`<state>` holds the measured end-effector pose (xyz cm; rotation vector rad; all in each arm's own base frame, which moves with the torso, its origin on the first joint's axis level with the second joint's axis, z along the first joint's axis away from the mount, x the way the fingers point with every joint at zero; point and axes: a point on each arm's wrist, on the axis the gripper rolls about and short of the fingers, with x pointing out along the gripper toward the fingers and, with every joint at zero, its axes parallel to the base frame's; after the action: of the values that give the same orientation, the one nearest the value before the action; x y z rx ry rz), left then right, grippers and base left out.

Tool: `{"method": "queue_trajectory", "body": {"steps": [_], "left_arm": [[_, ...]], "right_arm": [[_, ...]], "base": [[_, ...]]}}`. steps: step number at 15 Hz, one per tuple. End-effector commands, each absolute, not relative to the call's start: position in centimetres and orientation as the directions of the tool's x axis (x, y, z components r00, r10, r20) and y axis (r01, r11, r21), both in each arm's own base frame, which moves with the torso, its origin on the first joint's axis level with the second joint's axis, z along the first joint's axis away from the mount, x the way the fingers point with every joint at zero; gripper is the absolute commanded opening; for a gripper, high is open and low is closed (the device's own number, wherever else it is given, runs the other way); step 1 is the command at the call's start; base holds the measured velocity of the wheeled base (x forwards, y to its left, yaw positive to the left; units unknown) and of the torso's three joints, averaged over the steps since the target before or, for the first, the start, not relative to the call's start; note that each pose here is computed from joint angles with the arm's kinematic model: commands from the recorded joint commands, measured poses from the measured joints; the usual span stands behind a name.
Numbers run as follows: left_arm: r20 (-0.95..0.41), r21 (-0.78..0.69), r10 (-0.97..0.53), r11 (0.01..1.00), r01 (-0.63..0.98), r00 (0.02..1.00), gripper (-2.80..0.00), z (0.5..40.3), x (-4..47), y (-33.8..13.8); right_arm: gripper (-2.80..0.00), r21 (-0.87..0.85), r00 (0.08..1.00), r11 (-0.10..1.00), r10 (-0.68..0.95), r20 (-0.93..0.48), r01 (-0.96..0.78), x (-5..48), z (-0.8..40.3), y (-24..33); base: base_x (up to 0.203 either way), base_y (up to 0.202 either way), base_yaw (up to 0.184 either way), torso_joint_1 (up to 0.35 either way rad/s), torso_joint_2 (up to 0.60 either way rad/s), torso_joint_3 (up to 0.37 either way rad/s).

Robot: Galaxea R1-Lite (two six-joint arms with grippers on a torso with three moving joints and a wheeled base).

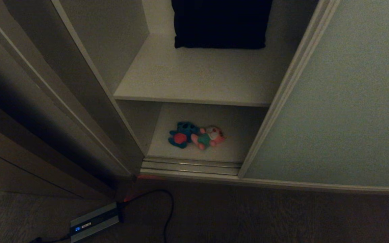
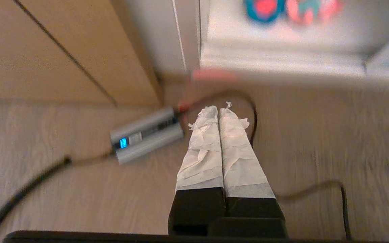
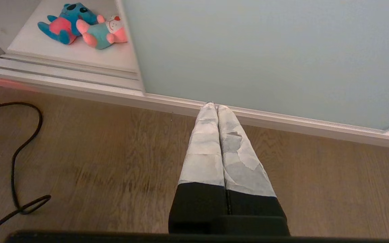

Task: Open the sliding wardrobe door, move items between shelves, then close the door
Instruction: Open the door

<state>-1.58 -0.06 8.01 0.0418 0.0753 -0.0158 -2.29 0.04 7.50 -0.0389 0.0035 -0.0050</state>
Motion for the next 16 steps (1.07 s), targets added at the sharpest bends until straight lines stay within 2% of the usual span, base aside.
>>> {"method": "queue_trajectory", "body": {"steps": [1,13,14,16], "left_arm": [[0.014,0.045,-0.014,0.999,0.013,1.0,-2.8,7.61,-2.35,-0.05],[-0.003,0.083,-0.007,0.997,0.007,1.0,-2.8,7.56,-2.28,-0.02],[-0.004,0.114,-0.023,0.993,0.024,1.0,-2.8,7.55,-2.28,-0.06],[-0.001,0.09,-0.046,0.995,0.046,0.999,-2.8,7.55,-2.28,-0.1]], "right_arm": [[-2.8,-0.04,1.0,0.999,-0.005,-0.006,0.004,-2.27,7.41,0.04],[-2.8,-0.04,1.0,0.999,-0.005,-0.008,0.004,-2.26,7.42,0.04],[-2.8,-0.04,1.0,0.999,-0.005,-0.008,0.004,-2.26,7.42,0.04],[-2.8,-0.04,1.0,0.999,-0.005,-0.007,0.004,-2.26,7.4,0.04]], "base": [[0.0,0.0,0.0,0.0,0.0,0.0],[0.0,0.0,0.0,0.0,0.0,0.0],[0.0,0.0,0.0,0.0,0.0,0.0],[0.0,0.0,0.0,0.0,0.0,0.0]]}}
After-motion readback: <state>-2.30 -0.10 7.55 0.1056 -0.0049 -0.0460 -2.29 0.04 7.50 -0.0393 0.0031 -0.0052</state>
